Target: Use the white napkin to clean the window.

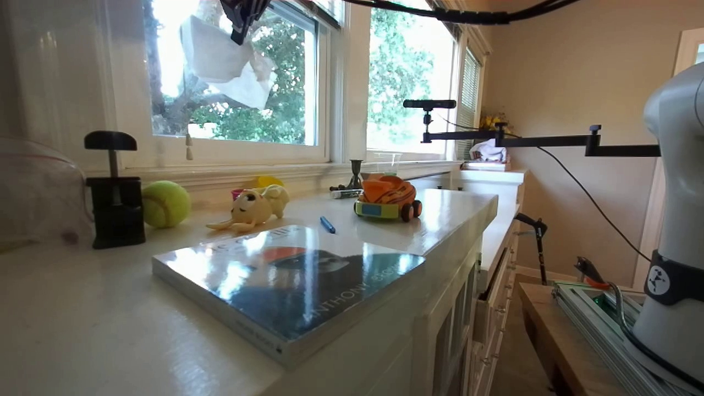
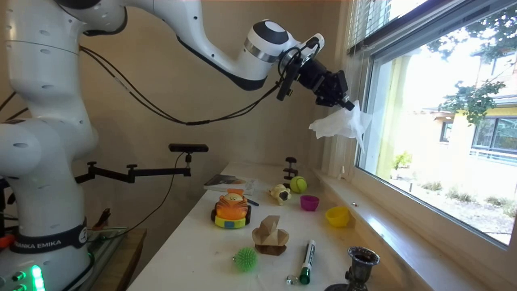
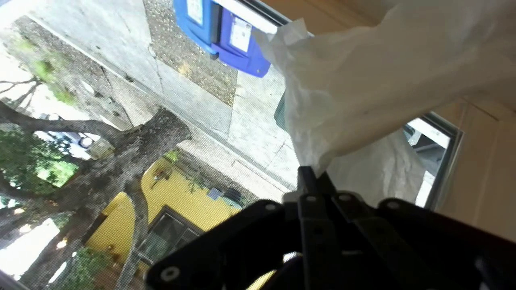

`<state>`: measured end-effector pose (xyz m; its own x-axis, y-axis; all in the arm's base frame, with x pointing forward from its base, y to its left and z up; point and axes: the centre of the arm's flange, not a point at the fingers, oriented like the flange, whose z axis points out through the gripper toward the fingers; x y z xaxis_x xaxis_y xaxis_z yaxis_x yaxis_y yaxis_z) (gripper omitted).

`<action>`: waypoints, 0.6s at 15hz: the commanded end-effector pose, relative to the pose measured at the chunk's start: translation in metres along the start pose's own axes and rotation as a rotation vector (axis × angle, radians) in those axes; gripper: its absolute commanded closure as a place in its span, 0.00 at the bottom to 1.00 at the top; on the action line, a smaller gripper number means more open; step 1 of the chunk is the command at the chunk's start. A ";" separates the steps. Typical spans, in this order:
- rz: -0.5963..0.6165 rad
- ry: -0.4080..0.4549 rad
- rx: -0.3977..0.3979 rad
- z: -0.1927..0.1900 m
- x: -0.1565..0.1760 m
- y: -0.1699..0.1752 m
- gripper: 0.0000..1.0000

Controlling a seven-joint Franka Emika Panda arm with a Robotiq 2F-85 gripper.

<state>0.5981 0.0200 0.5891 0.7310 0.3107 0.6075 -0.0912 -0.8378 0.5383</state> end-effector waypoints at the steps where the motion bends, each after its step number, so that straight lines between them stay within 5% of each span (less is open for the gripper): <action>1: 0.001 -0.001 -0.001 0.001 0.000 0.001 0.99; 3: 0.001 -0.002 -0.001 0.001 -0.001 0.001 1.00; 9: 0.197 -0.151 0.205 -0.015 -0.012 -0.027 1.00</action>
<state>0.5958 0.0336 0.5749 0.7763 0.1546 0.6111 -0.1114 -0.9205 0.3744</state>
